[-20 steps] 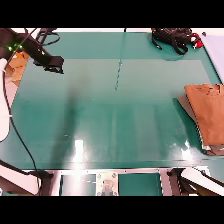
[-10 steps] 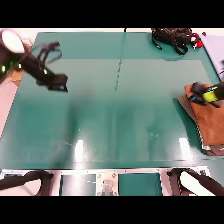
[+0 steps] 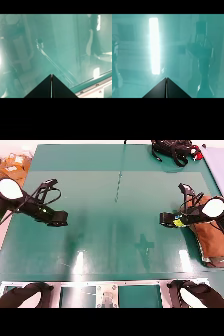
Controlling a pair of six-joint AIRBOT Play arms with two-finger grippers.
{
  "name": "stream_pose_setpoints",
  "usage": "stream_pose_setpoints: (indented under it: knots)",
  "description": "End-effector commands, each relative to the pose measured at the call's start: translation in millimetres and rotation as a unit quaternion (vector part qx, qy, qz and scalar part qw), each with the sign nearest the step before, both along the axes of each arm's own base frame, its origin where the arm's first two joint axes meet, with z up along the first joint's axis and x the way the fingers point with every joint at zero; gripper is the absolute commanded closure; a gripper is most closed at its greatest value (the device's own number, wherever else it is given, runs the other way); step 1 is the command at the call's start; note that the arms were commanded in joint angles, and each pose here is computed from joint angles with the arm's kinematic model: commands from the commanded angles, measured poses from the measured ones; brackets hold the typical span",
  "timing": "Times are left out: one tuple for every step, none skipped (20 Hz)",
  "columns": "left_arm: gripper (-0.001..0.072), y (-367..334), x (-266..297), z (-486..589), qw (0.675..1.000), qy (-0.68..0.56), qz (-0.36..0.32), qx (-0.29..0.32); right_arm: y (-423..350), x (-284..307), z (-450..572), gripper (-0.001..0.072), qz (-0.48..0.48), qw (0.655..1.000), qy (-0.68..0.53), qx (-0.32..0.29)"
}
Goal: Fold the shirts.
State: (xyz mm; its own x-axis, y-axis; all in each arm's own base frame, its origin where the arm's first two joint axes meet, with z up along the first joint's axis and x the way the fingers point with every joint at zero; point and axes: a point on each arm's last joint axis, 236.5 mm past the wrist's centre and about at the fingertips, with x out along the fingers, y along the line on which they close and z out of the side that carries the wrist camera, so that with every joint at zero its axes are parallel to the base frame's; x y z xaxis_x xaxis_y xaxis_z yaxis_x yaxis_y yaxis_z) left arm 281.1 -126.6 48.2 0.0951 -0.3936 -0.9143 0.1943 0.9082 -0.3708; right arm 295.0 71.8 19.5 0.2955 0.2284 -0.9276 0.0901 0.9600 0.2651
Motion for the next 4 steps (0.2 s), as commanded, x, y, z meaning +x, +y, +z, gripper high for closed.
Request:
stream_pose_setpoints:
  knots:
    - [0.0681, -0.5, -1.7, -0.4, 1.000, -0.003, 0.004, -0.002, 5.8, -0.6, -1.2, 0.0697, 0.009, 1.000, -0.004, 0.001]
    - [0.0681, -0.6, -1.8, -0.3, 1.000, -0.003, 0.004, -0.003, 5.8, -0.6, -1.2, 0.0697, 0.009, 1.000, -0.004, 0.001]
    - [0.0681, -0.8, -1.9, -0.3, 1.000, -0.003, 0.003, -0.003, 5.8, -0.6, -1.2, 0.0697, 0.009, 1.000, -0.004, 0.001]
    - [0.0681, -0.8, -1.9, -0.3, 1.000, -0.003, 0.003, -0.003, 5.8, -0.6, -1.2, 0.0697, 0.009, 1.000, -0.004, 0.001]
